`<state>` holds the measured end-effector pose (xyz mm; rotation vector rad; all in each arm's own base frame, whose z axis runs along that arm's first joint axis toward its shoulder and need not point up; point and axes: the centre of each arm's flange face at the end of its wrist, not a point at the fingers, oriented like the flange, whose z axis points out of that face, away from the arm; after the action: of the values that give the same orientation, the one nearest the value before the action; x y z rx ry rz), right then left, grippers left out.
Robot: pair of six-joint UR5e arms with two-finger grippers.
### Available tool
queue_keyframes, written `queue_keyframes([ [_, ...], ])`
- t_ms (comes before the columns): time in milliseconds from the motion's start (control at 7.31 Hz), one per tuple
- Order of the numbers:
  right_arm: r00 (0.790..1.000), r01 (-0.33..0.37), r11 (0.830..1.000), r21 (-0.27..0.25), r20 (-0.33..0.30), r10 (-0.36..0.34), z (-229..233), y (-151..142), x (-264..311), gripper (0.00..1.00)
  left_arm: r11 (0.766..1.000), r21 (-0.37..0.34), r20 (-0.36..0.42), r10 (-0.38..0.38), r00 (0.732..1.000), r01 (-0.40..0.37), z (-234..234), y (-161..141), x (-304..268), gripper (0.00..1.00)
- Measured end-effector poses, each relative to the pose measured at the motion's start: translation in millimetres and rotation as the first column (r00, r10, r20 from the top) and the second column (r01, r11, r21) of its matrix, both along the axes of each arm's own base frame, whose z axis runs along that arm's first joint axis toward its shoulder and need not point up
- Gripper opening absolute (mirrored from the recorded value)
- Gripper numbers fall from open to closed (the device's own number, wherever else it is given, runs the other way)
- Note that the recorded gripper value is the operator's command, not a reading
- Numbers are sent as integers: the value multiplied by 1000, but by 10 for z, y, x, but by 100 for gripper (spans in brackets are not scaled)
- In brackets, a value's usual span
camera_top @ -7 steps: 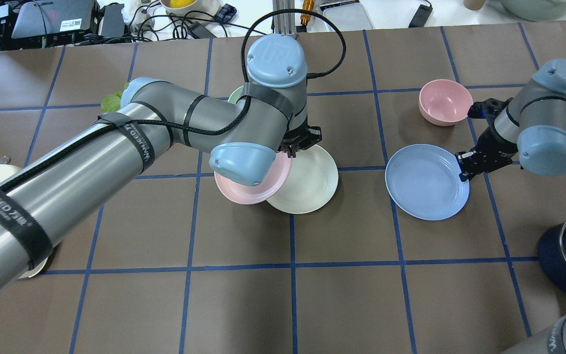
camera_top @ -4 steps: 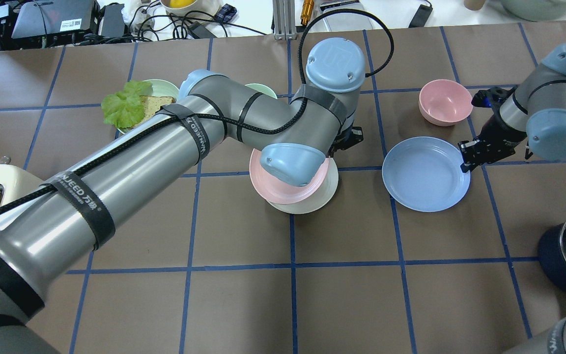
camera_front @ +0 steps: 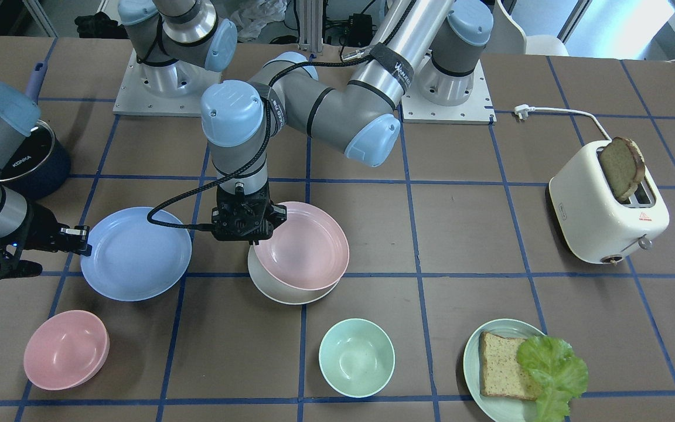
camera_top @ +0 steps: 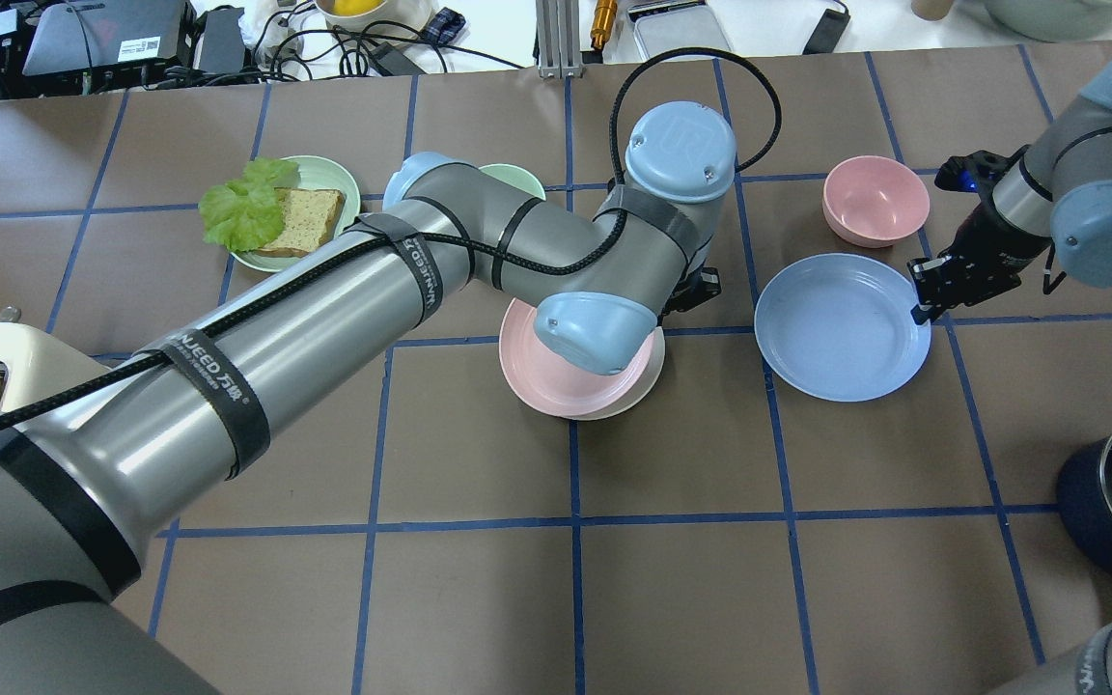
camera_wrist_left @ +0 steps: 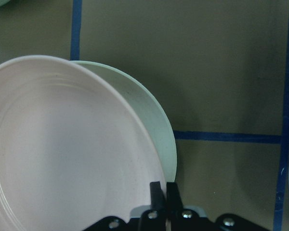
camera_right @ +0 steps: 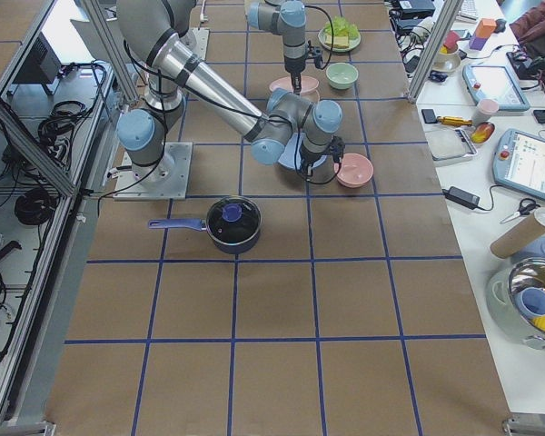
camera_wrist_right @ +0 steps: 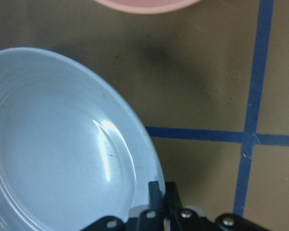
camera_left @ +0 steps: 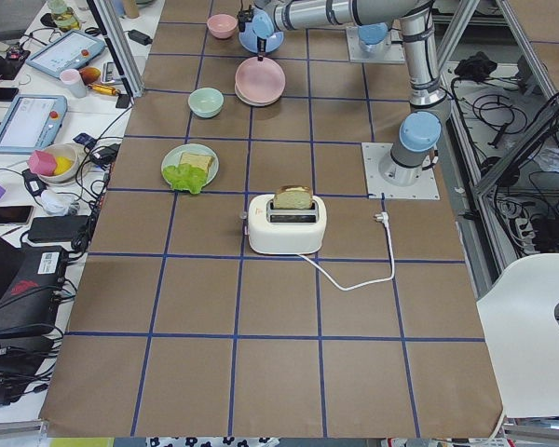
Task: Stack three plates with pink and blue
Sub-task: 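Carry the pink plate onto the cream plate with the left gripper, then release the pink plate and withdraw the left arm while the right lifts the blue plate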
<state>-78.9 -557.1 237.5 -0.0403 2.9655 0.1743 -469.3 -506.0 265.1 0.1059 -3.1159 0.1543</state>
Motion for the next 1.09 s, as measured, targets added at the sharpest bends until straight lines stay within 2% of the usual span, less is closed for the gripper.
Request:
queue_keyframes([
  [137, 1000, 0, 1000, 5, 2, 0, 89, -50, -21, 0, 1000, -1, 10, 1, 1000, -1, -57, -19, -3, 100],
  [410, 1000, -1, 1000, 12, 5, 1, 276, -158, -61, 0, 1000, -17, 7, 6, 1000, -6, -11, -55, -3, 100],
  [684, 1000, -2, 1000, 8, 3, 2, 391, -213, -72, 0, 998, -57, -15, 18, 1000, -19, 286, -122, 80, 100],
  [957, 1000, 5, 1000, 7, 2, -5, 478, -244, -61, 0, 996, -72, -37, 54, 998, -57, 705, -424, 525, 100],
  [1094, 1000, 14, 1000, 13, 3, -14, 516, -255, -47, 0, 997, -44, -50, 62, 997, -64, 895, -581, 866, 100],
])
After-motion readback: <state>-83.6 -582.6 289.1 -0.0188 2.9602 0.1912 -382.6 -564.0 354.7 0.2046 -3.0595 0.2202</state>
